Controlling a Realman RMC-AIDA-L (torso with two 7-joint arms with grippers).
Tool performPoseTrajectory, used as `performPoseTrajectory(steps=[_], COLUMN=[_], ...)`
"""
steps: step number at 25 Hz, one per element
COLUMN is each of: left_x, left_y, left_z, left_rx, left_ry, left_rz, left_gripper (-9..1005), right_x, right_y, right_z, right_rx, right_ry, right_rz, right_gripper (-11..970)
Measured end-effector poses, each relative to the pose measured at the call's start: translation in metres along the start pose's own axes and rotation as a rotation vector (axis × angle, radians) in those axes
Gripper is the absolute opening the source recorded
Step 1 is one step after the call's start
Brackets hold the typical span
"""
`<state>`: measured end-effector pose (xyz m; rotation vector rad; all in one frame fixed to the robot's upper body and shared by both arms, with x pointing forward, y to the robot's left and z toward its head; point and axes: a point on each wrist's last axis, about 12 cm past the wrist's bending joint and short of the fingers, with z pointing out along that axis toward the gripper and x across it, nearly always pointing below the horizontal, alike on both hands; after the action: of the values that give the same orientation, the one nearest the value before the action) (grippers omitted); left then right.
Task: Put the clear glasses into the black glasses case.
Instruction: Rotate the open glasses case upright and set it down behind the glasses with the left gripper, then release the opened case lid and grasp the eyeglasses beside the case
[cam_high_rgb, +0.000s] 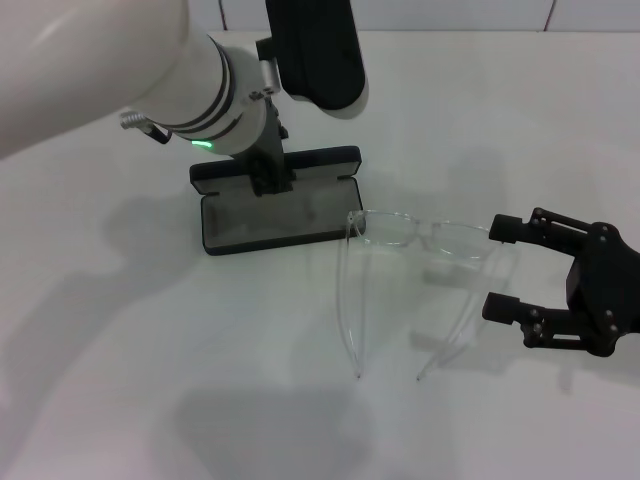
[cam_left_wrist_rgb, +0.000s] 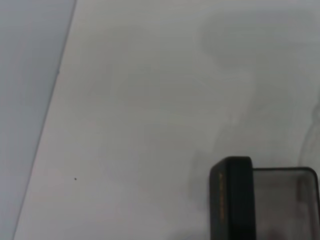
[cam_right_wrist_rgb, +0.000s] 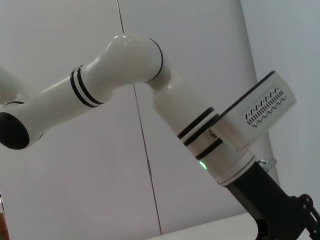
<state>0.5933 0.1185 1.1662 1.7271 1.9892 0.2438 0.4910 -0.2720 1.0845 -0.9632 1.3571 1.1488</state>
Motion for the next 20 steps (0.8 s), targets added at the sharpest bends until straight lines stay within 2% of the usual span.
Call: performPoseTrajectory(steps=[4,7,10,15,17,20], left_x=[-0.001,-0.002,0.007,0.046,0.065,0.093], left_y=[0.005,0.01,0.017,0.026,0.022,0.006], left_z=[-0.007,-0.017,-0.032,-0.055,-0.06,-0.063], left_rx=[0.007,0.044,0.065,0.068,0.079,0.065], left_ry=[-0.065,-0.169,-0.305,-0.615,-0.745,-0.946], left_rz=[-0.056,-0.111,-0.179,-0.38,-0.434,-0.469], left_gripper=[397,447,515,603,632,668], right_x=[-0.001,-0.001,-0.002,-0.005,-0.01,-0.026], right_y=[-0.001,-0.001,-0.002,-0.004,-0.009,-0.021], right_z=[0.0,-0.001,-0.002,-0.007,-0.013,-0.025], right_rx=[0.006,0.008,0.009,0.05,0.099,0.157], right_ry=[-0.004,-0.004,-0.005,-0.037,-0.07,-0.1], right_rz=[-0.005,-0.007,-0.008,-0.001,0.024,0.079], right_gripper=[828,828,828,828,827,827])
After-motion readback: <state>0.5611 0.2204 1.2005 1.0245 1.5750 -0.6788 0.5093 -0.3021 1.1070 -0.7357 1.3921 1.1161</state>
